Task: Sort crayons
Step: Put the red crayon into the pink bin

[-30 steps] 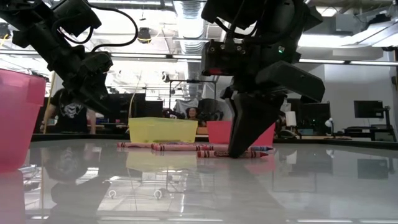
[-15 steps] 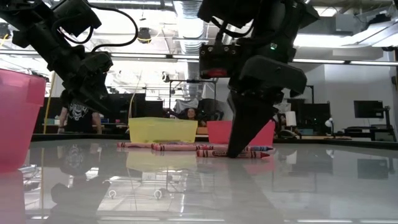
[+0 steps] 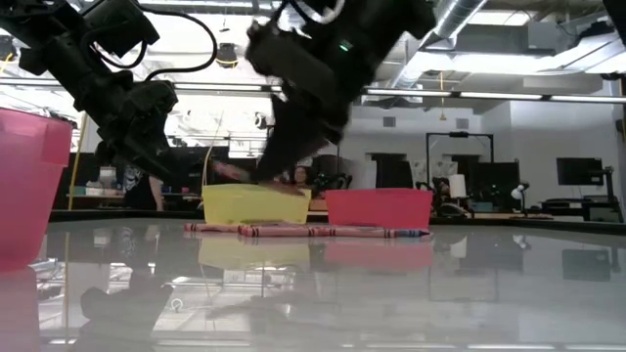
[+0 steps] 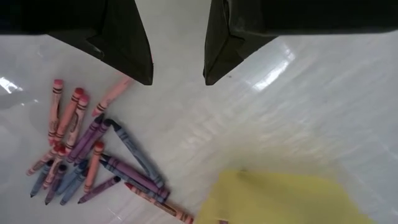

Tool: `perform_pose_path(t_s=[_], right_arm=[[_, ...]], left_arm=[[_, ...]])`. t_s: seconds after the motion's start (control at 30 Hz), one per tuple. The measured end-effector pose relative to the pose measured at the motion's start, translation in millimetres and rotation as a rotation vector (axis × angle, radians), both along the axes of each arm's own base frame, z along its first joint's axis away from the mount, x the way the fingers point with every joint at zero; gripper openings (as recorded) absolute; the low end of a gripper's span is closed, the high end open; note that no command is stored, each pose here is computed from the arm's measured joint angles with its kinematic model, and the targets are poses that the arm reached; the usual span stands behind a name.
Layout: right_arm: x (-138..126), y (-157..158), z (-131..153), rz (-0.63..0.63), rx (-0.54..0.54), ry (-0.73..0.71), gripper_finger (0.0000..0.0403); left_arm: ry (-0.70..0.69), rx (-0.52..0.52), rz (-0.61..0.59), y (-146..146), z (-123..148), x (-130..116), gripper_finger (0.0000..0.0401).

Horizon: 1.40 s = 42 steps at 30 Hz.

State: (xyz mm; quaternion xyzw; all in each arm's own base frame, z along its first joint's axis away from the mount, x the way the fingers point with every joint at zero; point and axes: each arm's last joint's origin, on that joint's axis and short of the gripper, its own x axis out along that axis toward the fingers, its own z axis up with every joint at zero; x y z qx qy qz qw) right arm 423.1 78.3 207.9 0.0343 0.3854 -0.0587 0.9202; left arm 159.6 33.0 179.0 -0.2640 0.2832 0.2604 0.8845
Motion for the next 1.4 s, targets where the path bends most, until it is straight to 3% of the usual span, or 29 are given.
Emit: perform_pose_path(t_s=[0.3,0.57,0.73,1.17,1.4], right_arm=[[24.7,-8.9,33.3,-0.015,0.083,-0.394,0.0001],[31.1,1.7,56.9,0.084,0.235,-0.644,0.0001],[29.2,14.4,61.2,0.074,0.335,-0.678,0.0001],[21.5,46.3,62.6,0.043,0.338,-0.701,0.0001],[52.5,67.7,53.7,0.064,0.369,-0.727,0.0005]], left_arm=[[0.004,-0.001,-0.001,-0.1,-0.3,-0.2,0.0133],[0.026,0.019,-0.063,-1.0,-1.0,-0.4,0.0133],[0.035,0.037,-0.106,-1.6,-1.0,-0.3,0.0133],[0.036,0.038,-0.107,-1.6,-1.1,-0.3,0.0133],[0.045,0.011,-0.119,-2.4,-2.3,-1.1,0.0133]])
